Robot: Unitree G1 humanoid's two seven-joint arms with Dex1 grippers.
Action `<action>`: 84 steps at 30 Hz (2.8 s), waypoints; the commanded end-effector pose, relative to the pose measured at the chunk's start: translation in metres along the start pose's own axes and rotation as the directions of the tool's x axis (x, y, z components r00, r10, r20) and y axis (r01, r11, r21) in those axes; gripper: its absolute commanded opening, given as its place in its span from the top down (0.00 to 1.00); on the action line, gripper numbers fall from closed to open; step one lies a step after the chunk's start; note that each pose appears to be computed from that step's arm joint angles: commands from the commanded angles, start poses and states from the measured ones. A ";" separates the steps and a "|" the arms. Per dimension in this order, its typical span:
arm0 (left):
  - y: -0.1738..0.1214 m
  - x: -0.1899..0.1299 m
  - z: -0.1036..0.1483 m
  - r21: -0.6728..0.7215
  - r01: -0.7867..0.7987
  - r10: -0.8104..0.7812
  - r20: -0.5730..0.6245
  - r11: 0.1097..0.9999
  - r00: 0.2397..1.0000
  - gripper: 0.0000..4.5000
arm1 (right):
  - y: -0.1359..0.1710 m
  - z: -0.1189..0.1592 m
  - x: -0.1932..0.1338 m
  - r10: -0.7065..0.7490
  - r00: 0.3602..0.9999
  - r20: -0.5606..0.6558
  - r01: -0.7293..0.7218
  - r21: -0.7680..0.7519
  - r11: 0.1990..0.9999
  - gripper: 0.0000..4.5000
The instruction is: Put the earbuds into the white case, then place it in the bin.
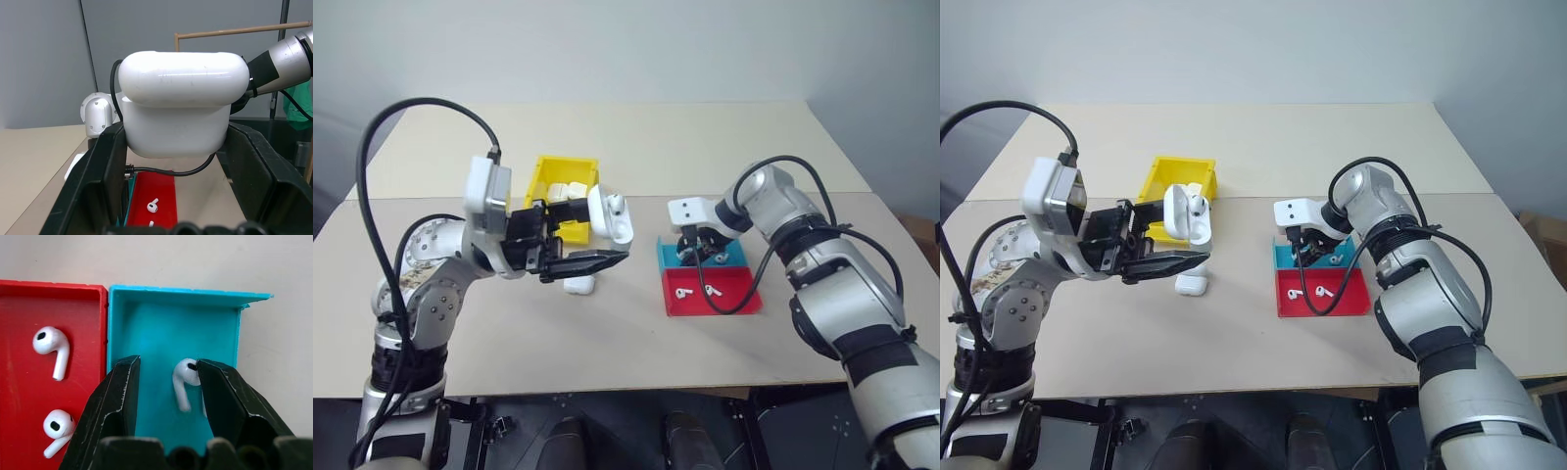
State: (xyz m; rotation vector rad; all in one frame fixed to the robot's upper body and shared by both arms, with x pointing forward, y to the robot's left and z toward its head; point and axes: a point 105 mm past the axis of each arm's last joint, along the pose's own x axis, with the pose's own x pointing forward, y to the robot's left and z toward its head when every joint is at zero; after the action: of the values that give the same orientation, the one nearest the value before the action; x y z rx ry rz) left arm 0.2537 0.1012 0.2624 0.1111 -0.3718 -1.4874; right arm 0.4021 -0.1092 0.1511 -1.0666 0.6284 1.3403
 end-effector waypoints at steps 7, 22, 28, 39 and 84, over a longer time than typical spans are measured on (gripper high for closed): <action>-0.003 -0.002 0.011 0.046 -0.006 0.006 0.010 0.999 1.000 0.39 | -0.008 0.006 -0.010 -0.040 0.999 0.006 0.040 -0.031 0.999 0.47; -0.004 -0.002 0.010 0.049 -0.007 0.007 0.013 0.999 1.000 0.39 | -0.009 0.002 -0.011 -0.049 0.998 -0.037 0.043 -0.127 0.991 0.47; -0.006 -0.003 0.011 0.049 -0.007 0.006 0.012 0.999 1.000 0.39 | -0.009 0.001 -0.011 -0.053 0.996 -0.066 0.041 -0.180 0.983 0.47; -0.007 -0.003 0.011 0.051 -0.007 0.006 0.011 0.999 1.000 0.39 | -0.007 0.002 -0.008 -0.043 0.997 -0.063 0.029 -0.207 0.978 0.52; 0.018 0.021 0.001 -0.023 0.124 -0.122 0.055 0.992 0.991 0.39 | 0.111 0.125 -0.173 -0.345 0.149 0.927 -0.077 0.358 0.930 0.86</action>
State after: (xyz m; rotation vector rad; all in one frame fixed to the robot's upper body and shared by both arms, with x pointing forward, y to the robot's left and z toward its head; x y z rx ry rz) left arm 0.2739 0.0856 0.2654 0.0444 -0.3584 -1.5990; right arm 0.2540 -0.0939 0.3198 0.2629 -0.2529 1.3518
